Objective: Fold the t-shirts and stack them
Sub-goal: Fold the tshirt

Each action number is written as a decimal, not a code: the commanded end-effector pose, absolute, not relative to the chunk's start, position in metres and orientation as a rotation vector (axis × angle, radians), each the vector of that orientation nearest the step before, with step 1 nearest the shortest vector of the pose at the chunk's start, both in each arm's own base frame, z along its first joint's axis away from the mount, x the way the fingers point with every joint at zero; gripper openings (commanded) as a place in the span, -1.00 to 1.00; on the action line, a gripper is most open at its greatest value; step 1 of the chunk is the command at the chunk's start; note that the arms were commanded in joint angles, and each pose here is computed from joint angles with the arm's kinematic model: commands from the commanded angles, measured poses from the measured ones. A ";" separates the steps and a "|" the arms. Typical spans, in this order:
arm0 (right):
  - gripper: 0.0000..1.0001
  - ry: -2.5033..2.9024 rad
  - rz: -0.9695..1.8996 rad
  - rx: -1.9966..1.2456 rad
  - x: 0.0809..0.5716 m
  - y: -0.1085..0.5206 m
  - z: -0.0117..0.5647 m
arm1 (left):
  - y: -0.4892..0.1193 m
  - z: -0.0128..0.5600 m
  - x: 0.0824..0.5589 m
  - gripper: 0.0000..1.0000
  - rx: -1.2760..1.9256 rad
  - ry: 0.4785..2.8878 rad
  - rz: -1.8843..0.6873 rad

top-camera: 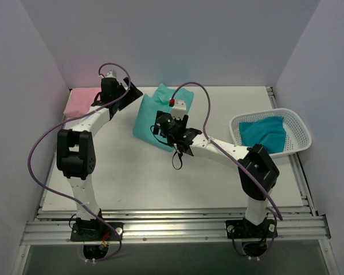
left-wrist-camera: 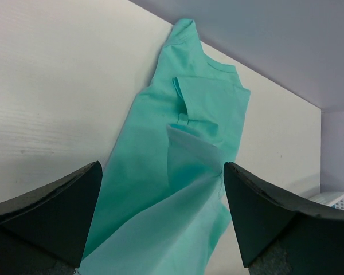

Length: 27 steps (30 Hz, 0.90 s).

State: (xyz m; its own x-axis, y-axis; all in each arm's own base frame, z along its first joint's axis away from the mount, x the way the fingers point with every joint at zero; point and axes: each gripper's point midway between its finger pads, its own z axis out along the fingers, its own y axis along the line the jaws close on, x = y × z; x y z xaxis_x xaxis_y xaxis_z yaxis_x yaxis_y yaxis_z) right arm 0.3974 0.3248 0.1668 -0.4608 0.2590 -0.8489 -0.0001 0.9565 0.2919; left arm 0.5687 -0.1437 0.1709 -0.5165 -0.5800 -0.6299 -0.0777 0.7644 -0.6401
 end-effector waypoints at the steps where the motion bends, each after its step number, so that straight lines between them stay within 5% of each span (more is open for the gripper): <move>1: 0.40 2.061 0.296 0.151 0.386 0.335 0.154 | -0.146 0.164 0.568 0.91 -0.460 2.074 -0.709; 13: 0.31 2.082 0.282 0.155 0.384 0.341 0.134 | -0.173 0.104 0.572 0.89 -0.399 2.205 -0.885; 23: -0.92 2.029 0.293 0.112 0.441 0.368 0.117 | -0.174 0.083 0.561 0.90 -0.404 2.214 -0.896; 27: -1.00 2.007 0.331 0.114 0.465 0.381 0.112 | -0.173 0.080 0.562 0.89 -0.399 2.220 -0.894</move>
State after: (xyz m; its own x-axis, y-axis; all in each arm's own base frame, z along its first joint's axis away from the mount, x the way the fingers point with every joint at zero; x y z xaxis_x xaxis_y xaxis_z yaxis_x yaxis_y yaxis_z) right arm 0.4407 0.3698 0.0831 -0.5093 0.1829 -0.8409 -0.0343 0.9721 0.2322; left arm 0.5502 -0.1726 0.0596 -0.7390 -0.5113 -0.4387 -0.0944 0.7233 -0.6840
